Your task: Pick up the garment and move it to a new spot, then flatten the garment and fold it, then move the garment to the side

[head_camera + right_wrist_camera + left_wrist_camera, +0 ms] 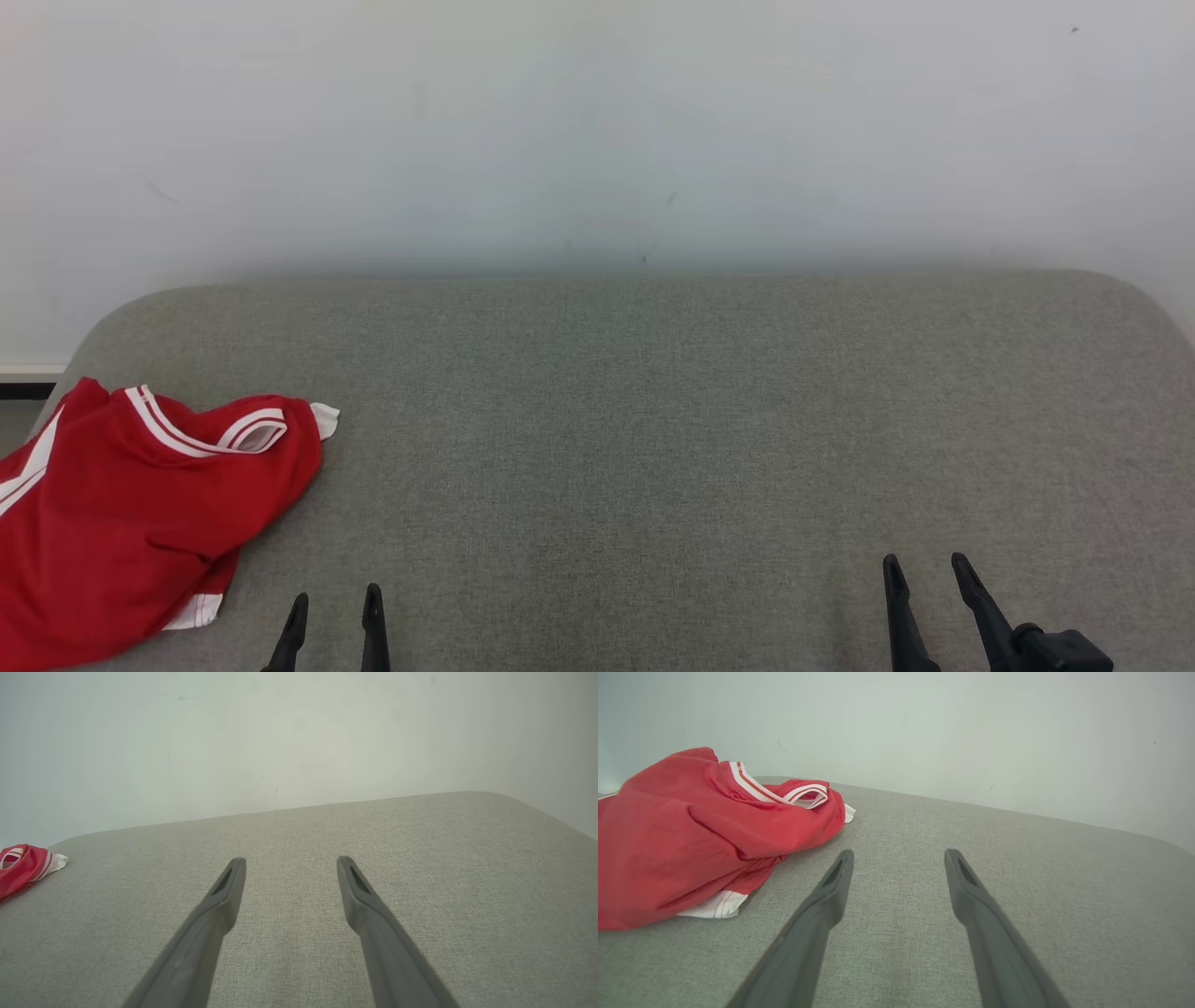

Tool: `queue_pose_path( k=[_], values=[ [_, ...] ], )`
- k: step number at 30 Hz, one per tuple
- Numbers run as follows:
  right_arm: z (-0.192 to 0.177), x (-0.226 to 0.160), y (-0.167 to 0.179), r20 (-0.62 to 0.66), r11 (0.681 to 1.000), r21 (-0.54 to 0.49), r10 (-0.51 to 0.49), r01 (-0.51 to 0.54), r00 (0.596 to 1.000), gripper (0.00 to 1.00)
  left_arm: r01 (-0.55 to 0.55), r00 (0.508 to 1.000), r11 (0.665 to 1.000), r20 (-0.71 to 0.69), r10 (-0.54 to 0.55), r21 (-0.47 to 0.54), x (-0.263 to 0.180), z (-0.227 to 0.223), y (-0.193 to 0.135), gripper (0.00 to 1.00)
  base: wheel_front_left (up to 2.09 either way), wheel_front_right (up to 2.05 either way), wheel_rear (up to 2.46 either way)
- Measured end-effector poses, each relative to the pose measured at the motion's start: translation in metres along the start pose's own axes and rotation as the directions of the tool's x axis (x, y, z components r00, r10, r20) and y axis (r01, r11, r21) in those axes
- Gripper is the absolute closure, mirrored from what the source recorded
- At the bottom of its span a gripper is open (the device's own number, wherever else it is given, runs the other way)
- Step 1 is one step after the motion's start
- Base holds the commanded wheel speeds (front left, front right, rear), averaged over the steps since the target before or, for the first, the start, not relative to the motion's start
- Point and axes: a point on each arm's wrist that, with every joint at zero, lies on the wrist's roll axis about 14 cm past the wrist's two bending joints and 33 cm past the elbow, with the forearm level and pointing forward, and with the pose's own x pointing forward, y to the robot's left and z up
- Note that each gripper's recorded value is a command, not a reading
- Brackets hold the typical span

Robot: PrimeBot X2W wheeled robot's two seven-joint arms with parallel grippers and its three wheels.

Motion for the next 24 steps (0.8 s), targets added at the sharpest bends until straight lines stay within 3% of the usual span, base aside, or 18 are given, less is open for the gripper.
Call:
queue_pose_path(
  k=[24],
  values=[
    [0.0007,-0.0003,0.0069,0.006,0.998,-0.049,0.029,-0.029,1.0,0.0,-0.007,1.0,0.999,-0.001,0.007,0.05,-0.0075,-0.0025,0.0048,0.0,0.0,0.0,0.0]
  ],
)
